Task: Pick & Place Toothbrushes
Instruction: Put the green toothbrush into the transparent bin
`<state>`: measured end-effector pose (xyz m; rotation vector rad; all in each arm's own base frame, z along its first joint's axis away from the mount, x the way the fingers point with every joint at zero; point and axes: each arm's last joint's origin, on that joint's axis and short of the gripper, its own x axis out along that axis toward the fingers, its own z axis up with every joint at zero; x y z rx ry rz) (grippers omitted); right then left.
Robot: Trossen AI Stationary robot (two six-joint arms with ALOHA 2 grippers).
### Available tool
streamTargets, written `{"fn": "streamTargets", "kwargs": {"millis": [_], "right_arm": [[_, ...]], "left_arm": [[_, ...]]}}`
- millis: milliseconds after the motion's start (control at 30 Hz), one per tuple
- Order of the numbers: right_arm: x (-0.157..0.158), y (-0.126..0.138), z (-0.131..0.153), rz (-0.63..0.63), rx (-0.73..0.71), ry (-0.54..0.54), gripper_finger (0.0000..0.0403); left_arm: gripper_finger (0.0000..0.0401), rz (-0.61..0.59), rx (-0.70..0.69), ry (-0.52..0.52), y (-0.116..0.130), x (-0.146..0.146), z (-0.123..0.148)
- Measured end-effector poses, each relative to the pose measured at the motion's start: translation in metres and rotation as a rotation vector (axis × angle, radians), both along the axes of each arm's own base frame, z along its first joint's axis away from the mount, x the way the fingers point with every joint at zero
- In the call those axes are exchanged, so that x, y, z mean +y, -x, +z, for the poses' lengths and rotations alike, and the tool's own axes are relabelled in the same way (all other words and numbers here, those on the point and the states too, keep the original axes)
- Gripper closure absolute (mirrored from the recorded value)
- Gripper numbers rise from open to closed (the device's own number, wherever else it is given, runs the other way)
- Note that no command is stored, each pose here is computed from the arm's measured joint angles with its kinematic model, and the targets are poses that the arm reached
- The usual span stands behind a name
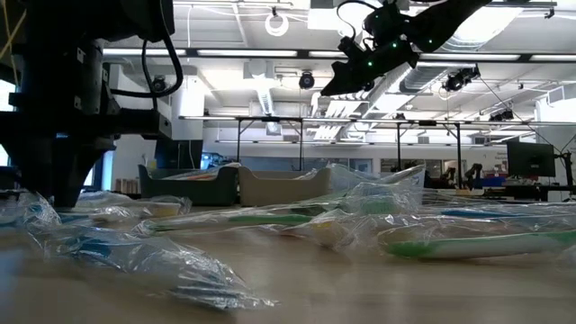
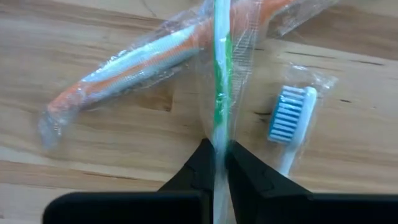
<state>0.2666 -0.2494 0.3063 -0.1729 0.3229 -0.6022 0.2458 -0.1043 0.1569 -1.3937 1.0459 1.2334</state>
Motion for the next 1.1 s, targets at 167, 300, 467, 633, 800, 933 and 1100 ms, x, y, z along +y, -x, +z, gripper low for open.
{"fn": "streamTargets", "kwargs": {"millis": [167,300,467,633,800,933,1100], "right_arm": [[0.000,0.000,0.000,0.000,0.000,0.001,0.0287],[0.000,0.000,0.000,0.003,0.006,0.010,0.0287],[0.000,0.000,0.000,0.006,0.015,0.022,0.0287],[0.000,0.000,0.000,0.006,0.015,0.022,0.0287],[0.000,0.000,0.000,0.006,0.015,0.022,0.0287],[0.000,0.000,0.000,0.006,0.015,0.022,0.0287],[0.000,0.000,0.000,0.006,0.015,0.022,0.0287]], "left_arm": [[0.0385,-0.004,-0.012,-0.007,0.004,0.002,0.007],[0.0386,-0.021,-0.035,-0.011,0.006,0.003,0.014],[0.0386,-0.019,-0.076,-0.033,0.009,0.006,0.023],[0.0386,-0.010,-0.130,-0.068,0.011,0.008,0.032],[0.0383,0.001,-0.186,-0.093,0.013,0.011,0.041],[0.0385,-0.007,-0.260,-0.148,0.013,0.013,0.049],[0.0386,-0.036,-0.358,-0.234,0.011,0.018,0.059]]}}
